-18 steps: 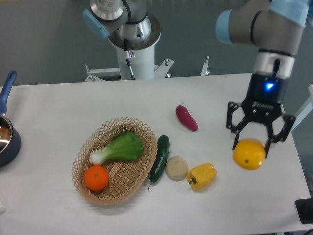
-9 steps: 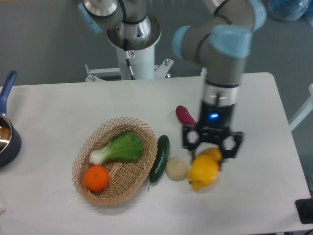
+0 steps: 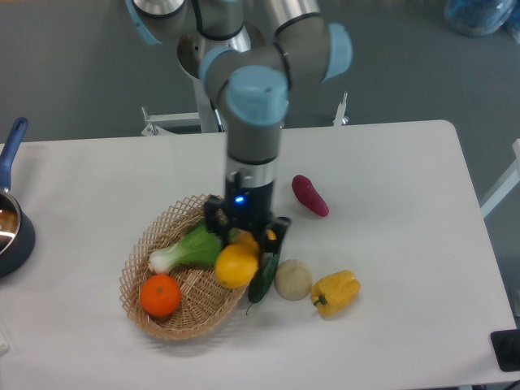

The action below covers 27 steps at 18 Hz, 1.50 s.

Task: Place the mango in the basket
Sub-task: 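Carry the held mango over the wicker basket and lower it inside, then open the gripper to release the mango beside the orange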

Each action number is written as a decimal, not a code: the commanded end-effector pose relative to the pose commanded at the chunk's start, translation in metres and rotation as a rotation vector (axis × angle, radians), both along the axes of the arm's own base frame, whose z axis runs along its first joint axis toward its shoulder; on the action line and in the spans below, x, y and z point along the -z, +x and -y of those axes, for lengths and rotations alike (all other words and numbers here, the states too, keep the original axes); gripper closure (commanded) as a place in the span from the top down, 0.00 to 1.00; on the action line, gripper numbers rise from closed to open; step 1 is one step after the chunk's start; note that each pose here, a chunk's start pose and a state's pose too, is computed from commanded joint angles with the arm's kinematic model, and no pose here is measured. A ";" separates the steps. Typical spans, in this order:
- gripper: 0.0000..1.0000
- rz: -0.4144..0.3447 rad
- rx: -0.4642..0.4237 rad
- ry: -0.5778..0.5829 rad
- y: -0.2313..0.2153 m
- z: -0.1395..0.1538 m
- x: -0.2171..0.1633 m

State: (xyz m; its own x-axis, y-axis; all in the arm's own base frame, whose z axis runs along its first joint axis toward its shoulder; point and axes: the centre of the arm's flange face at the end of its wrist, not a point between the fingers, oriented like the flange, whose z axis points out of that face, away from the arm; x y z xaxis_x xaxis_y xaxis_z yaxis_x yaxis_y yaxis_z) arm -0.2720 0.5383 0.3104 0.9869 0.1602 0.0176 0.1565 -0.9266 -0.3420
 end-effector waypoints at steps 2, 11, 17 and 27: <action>0.30 0.036 -0.037 -0.018 0.008 -0.006 0.015; 0.30 0.061 -0.019 -0.066 0.014 -0.017 0.048; 0.34 0.070 -0.001 -0.082 0.010 -0.032 0.067; 0.73 0.050 0.031 -0.115 0.008 -0.031 0.080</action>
State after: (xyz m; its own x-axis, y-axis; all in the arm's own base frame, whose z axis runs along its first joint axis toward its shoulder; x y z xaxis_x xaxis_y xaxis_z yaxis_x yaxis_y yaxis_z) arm -0.2640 0.5697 0.2308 0.9898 0.1336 0.0496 0.1414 -0.9640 -0.2254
